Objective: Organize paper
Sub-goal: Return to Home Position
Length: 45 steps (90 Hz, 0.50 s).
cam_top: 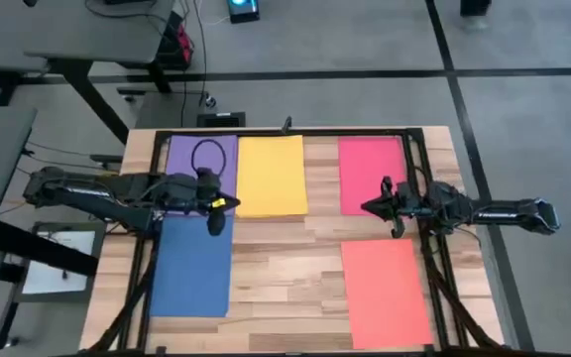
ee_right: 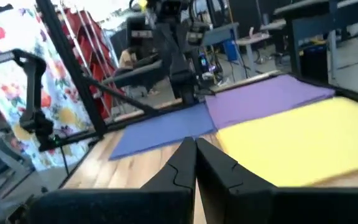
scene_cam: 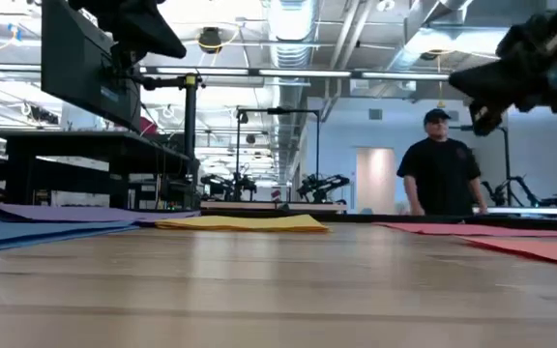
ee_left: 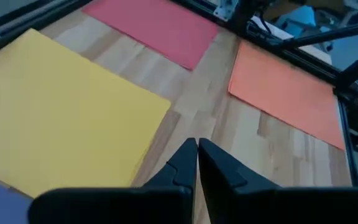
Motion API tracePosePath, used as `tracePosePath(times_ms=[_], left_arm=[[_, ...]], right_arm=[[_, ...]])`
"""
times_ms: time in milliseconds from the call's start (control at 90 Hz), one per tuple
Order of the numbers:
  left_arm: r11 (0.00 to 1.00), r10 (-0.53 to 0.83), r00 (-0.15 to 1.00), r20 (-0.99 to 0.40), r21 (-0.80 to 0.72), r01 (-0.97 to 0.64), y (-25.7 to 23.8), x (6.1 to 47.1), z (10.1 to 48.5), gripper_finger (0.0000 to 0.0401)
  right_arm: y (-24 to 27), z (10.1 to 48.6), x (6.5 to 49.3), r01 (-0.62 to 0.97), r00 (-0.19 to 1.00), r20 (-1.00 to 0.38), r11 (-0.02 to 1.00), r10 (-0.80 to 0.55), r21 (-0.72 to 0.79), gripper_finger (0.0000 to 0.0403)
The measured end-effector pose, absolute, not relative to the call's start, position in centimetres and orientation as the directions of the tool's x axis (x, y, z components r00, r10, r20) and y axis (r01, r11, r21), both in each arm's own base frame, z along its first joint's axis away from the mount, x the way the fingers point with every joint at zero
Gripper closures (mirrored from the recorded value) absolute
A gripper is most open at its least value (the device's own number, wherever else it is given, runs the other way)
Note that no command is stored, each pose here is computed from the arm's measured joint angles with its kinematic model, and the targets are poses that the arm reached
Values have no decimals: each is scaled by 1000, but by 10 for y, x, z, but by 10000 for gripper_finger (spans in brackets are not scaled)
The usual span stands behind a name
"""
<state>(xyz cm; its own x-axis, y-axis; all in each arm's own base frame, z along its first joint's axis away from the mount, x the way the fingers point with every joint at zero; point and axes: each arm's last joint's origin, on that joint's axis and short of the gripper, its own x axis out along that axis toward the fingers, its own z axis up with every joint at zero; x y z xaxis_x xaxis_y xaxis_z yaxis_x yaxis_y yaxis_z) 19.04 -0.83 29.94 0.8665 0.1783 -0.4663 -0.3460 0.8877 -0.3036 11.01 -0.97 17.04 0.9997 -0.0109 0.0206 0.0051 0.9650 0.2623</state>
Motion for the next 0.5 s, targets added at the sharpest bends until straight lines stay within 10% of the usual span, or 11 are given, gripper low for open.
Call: tracePosePath(times_ms=[500], left_arm=[[881,168,880,-443,-333,-336,-10,191,302,401]], right_arm=[[-4,153,108,56,987,-158,970,-19,238,403]])
